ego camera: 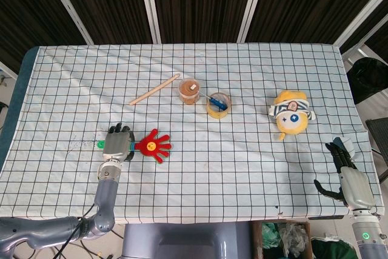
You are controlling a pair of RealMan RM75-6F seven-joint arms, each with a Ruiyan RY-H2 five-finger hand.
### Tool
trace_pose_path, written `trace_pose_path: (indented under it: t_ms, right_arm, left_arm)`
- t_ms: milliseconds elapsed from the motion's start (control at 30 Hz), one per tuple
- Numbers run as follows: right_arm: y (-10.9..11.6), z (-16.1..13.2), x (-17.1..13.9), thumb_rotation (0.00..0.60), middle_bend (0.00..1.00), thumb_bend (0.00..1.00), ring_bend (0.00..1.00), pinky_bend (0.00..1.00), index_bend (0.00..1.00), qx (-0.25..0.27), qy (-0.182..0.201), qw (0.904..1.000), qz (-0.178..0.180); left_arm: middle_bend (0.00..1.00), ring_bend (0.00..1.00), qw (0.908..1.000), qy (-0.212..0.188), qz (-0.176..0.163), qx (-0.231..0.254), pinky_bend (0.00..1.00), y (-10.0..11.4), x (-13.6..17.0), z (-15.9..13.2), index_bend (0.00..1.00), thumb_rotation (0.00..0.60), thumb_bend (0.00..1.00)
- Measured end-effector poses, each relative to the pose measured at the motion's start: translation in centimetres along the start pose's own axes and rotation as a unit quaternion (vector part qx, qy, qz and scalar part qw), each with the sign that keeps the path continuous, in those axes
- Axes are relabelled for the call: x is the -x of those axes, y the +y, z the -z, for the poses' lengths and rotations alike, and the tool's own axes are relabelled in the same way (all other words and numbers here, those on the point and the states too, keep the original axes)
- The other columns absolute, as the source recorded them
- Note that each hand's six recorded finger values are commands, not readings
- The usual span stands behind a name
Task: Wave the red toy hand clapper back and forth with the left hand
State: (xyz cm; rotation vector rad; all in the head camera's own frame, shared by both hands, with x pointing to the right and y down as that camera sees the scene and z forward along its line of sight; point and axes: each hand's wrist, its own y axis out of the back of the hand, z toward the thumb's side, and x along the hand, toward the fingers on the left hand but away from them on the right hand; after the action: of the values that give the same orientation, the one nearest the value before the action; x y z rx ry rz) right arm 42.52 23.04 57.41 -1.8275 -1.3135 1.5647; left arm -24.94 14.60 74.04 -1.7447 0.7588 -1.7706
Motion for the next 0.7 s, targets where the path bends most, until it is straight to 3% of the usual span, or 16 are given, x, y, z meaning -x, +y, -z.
trace_pose_path:
  t_ms: [700]
  right_arm:
    - [0.01,0.0,-0.01,0.6,0.0,0.26,0.01,0.18,0.0,0.0,0.001,1.0,0.0]
  left_arm:
    - [0.2,0.05,1.0,-0.002,0.002,-0.002,0.12,-0.09,-0.06,-0.2,0.44,0.6,0.29]
